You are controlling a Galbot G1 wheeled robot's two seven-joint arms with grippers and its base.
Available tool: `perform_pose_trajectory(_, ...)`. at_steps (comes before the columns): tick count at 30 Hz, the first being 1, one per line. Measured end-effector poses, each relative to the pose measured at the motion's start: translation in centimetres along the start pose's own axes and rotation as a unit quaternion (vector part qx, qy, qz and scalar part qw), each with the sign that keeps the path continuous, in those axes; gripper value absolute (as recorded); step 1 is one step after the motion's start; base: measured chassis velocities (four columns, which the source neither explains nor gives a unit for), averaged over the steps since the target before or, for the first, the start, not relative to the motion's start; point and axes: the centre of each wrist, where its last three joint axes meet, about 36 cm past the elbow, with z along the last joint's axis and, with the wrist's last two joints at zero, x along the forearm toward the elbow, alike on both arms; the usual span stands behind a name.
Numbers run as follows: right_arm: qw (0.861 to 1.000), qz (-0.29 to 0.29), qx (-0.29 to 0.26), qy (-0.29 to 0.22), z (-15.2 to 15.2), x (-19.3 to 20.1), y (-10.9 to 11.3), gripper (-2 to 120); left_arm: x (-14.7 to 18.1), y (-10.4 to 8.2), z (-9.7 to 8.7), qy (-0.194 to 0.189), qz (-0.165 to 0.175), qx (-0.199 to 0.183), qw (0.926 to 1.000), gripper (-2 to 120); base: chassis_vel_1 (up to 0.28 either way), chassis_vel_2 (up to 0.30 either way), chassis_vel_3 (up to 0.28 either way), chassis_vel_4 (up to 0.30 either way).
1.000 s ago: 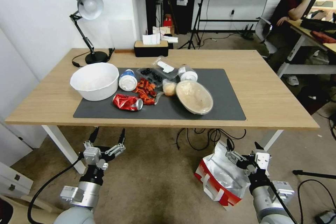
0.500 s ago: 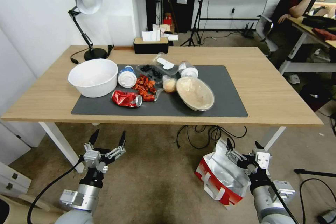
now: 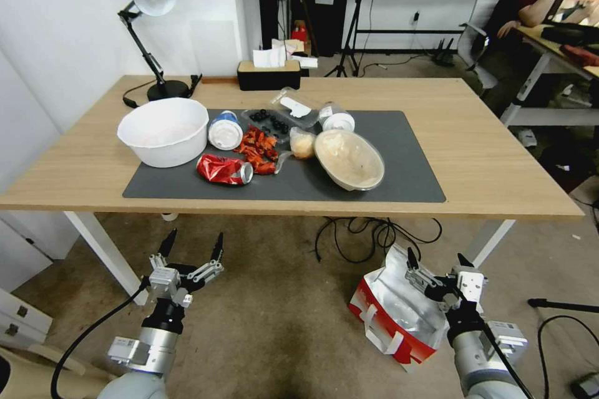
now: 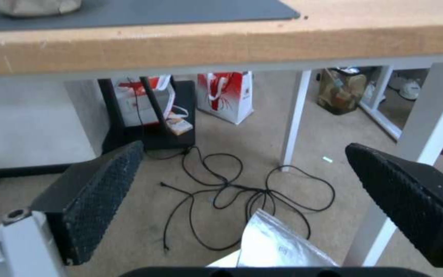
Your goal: Pick up the food delivery bag from the floor and place it on the table.
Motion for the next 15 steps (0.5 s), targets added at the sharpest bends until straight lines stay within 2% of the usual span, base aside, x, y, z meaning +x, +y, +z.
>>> perform_pose_trajectory(7, 1.000, -0.015, -0.001, -0.006, 0.2, -0.2, -0.1, 100, 0.1, -0.1, 0.3, 0.004, 0.003, 0.000, 1.0000, 100, 0.000, 0.000, 0.000, 0.000)
perform_pose_trajectory(15, 0.998, -0.046, 0.017, -0.042, 1.3, -0.7, -1.2, 100, -0.1, 0.3, 0.8, 0.002, 0.004, -0.002, 1.0000, 100, 0.000, 0.000, 0.000, 0.000)
